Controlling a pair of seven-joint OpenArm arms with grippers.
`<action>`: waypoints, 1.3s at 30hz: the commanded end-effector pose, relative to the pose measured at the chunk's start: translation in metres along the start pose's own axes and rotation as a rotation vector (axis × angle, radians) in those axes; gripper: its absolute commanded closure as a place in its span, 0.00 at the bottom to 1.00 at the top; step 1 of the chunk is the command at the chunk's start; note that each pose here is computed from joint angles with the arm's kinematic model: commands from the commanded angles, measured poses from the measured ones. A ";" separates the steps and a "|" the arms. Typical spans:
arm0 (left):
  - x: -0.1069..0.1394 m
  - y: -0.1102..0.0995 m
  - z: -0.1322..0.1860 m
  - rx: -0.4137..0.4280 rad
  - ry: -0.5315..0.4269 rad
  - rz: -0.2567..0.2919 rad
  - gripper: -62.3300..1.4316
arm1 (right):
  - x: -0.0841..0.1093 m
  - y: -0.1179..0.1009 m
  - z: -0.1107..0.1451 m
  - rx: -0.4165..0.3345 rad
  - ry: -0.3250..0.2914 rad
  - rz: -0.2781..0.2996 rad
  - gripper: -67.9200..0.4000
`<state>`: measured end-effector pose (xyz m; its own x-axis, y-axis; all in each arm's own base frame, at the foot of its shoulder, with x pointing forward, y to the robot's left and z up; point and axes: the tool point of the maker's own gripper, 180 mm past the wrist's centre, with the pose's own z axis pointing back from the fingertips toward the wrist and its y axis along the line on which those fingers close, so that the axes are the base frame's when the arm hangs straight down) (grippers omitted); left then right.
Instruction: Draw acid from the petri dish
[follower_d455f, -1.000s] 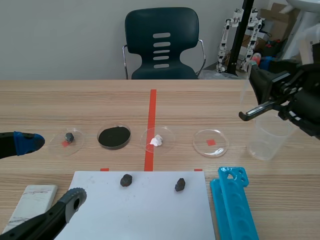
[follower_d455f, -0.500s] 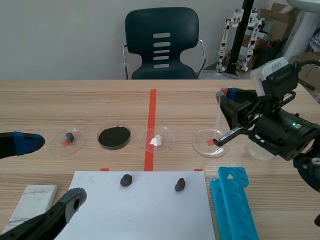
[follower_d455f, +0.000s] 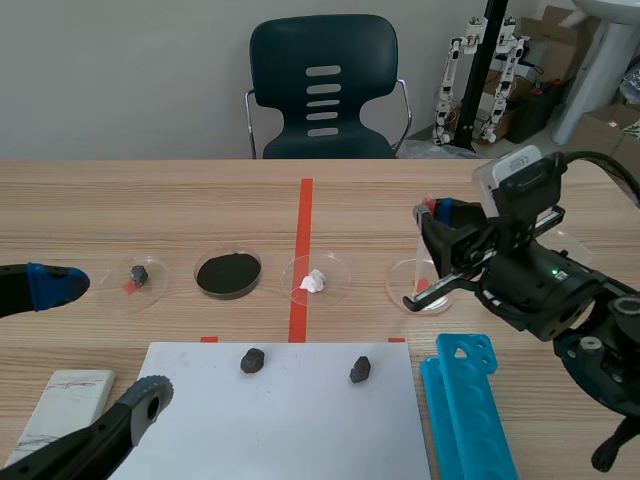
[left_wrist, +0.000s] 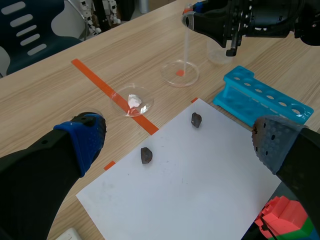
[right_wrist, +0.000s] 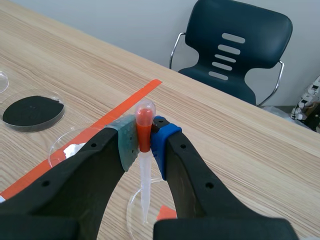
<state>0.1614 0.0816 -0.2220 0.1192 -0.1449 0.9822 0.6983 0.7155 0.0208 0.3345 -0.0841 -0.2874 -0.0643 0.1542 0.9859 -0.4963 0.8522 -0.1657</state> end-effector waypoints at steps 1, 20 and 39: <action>0.007 -0.001 -0.001 -0.001 -0.029 0.007 0.01 | 0.015 -0.008 -0.005 -0.015 -0.056 0.024 0.90; 0.007 -0.001 -0.001 -0.001 -0.029 0.007 0.01 | 0.009 -0.015 -0.010 -0.052 -0.059 0.037 0.90; 0.007 -0.001 -0.001 -0.001 -0.029 0.007 0.01 | -0.001 -0.010 -0.008 -0.046 -0.052 0.022 0.92</action>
<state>0.1614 0.0816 -0.2220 0.1192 -0.1449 0.9822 0.6983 0.7155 0.0208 0.3390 -0.0844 -0.2986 -0.0825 0.1525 0.9848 -0.4681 0.8665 -0.1734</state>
